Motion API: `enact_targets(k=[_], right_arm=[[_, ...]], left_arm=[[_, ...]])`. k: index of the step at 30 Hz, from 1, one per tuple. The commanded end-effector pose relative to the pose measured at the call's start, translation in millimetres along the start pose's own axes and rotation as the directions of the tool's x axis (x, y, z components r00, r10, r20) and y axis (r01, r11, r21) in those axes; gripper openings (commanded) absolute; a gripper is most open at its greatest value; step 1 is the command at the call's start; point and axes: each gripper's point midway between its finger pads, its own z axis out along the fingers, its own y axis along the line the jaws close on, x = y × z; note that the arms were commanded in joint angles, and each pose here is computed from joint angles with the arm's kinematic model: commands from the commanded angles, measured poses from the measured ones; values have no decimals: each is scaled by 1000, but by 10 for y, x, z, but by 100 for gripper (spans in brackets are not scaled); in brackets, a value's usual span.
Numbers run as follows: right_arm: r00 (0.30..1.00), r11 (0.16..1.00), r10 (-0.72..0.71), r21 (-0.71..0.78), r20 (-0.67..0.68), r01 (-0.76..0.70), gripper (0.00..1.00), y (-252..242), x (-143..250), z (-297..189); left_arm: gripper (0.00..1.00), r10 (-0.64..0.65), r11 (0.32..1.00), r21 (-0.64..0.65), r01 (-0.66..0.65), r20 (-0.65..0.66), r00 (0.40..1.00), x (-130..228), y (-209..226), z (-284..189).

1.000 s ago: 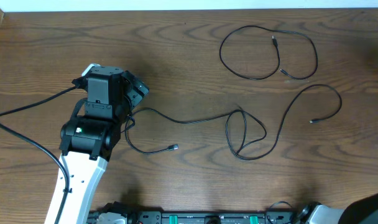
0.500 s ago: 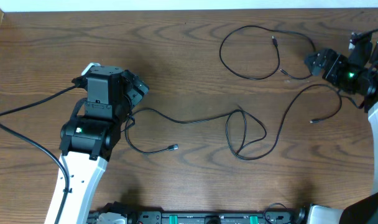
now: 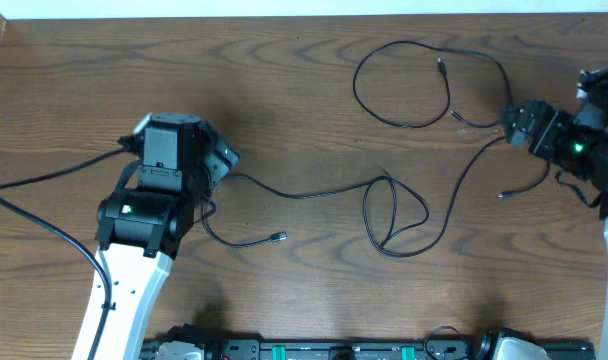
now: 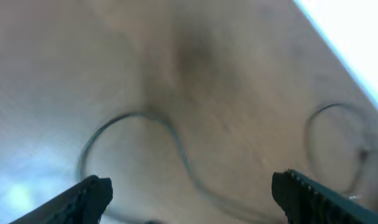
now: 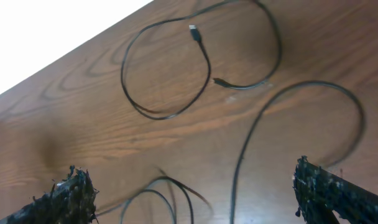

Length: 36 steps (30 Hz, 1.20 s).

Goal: Untangle cables

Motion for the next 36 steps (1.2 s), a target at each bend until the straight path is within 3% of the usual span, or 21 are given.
enact_targets(k=[1, 7, 11, 24, 31, 33, 36], right_arm=[[998, 998, -56, 43, 27, 55, 99, -44, -6, -120], [997, 997, -68, 41, 34, 67, 99, -18, 11, -188], [997, 997, -67, 41, 33, 66, 99, -20, 15, -187], [997, 997, -66, 41, 28, 65, 99, -21, 26, -186], [998, 997, -65, 41, 27, 64, 99, -21, 28, -186], [998, 997, -65, 41, 27, 64, 99, -21, 28, -186], [998, 997, -64, 41, 26, 63, 99, -22, 33, -186]], left_arm=[[89, 30, 993, -113, -34, -44, 999, 98, 251, -12], [89, 4, 938, -343, -54, -146, 989, 442, 853, 42], [89, -105, 909, -416, 33, -151, 983, 681, 1104, 233], [87, -177, 921, -381, 83, -219, 959, 1198, 1332, 939], [72, -177, 914, -399, 74, -227, 958, 1255, 1354, 1217], [55, -178, 906, -417, 65, -237, 955, 1293, 1388, 1280], [38, -181, 894, -445, 51, -253, 950, 1348, 1449, 1334]])
